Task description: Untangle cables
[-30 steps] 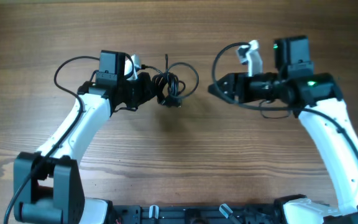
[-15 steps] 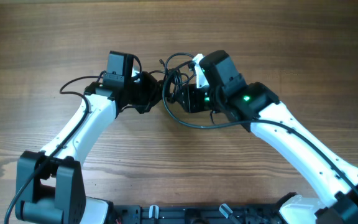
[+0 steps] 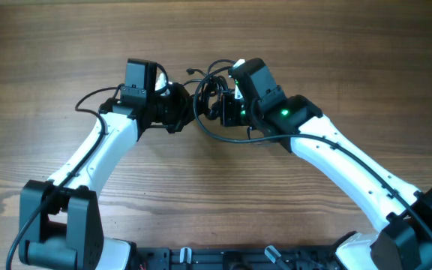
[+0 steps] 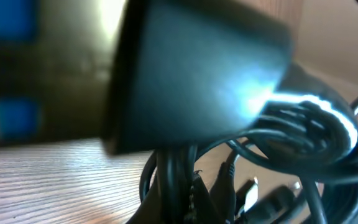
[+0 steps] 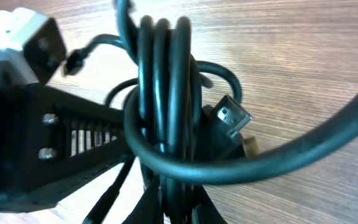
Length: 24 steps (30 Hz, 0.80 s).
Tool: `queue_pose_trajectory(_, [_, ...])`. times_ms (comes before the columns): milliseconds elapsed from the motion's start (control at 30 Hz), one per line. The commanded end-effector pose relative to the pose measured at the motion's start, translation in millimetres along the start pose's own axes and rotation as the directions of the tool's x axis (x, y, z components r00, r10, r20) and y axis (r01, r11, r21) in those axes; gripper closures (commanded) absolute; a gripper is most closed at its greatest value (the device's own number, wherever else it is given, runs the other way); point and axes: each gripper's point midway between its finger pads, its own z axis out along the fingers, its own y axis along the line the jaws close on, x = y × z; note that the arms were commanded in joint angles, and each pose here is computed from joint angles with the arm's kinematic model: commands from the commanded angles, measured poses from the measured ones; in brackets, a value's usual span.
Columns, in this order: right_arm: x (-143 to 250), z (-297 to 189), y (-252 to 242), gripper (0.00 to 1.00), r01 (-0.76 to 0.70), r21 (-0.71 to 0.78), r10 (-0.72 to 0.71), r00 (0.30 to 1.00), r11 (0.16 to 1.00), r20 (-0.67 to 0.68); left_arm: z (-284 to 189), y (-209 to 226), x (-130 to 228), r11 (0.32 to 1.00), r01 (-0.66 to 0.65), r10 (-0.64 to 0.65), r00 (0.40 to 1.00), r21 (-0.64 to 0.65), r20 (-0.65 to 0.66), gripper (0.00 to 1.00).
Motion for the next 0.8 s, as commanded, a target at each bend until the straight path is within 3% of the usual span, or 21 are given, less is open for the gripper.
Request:
queue_pose_trajectory(0, [-19.0, 3.1, -60.5, 0.96, -0.083, 0.167, 0.078, 0.996, 0.982, 0.036, -14.7, -33.3, 36.7, 0.964, -0.186, 0.221, 0.958, 0.191, -0.181, 0.96])
queue_pose_trajectory(67, [-20.4, -1.0, -78.3, 0.96, -0.105, 0.167, 0.104, 0.994, 0.98, 0.011, -25.7, -39.2, 38.9, 0.928, -0.252, 0.311, 0.929, 0.274, -0.199, 0.96])
queue_pose_trajectory(167, [-22.3, -4.3, -89.0, 0.96, -0.1, 0.143, 0.103, 0.995, 0.985, -0.013, -52.7, -59.2, 55.9, 0.796, -0.351, 0.506, 0.833, 0.494, -0.224, 0.96])
queue_pose_trajectory(300, [-17.8, -5.3, -93.3, 0.96, -0.082, 0.155, 0.089, 0.995, 0.984, -0.035, -79.4, -77.5, 77.4, 0.653, -0.355, 0.64, 0.731, 0.669, -0.237, 0.96])
queue_pose_trajectory(333, [-16.3, -5.8, -96.3, 0.96, -0.084, 0.172, 0.092, 0.995, 0.982, -0.037, -82.6, -80.0, 78.8, 0.645, -0.347, 0.646, 0.723, 0.681, -0.244, 0.96])
queue_pose_trajectory(567, [1.5, -5.9, -121.0, 0.96, -0.092, 0.291, 0.12, 0.989, 0.952, -0.08, -100.7, -98.0, 52.8, 0.642, -0.369, 0.629, 0.755, 0.672, -0.187, 0.96])
queue_pose_trajectory(633, [10.6, -3.7, -127.7, 0.96, -0.117, 0.324, 0.159, 0.982, 0.939, -0.105, -104.0, -104.0, 40.4, 0.626, -0.415, 0.633, 0.765, 0.66, -0.12, 0.96])
queue_pose_trajectory(767, [31.1, -5.2, -126.8, 0.96, -0.109, 0.32, 0.178, 0.965, 0.941, -0.194, -101.1, -104.2, 11.0, 0.662, -0.448, 0.57, 0.822, 0.601, -0.016, 0.96])
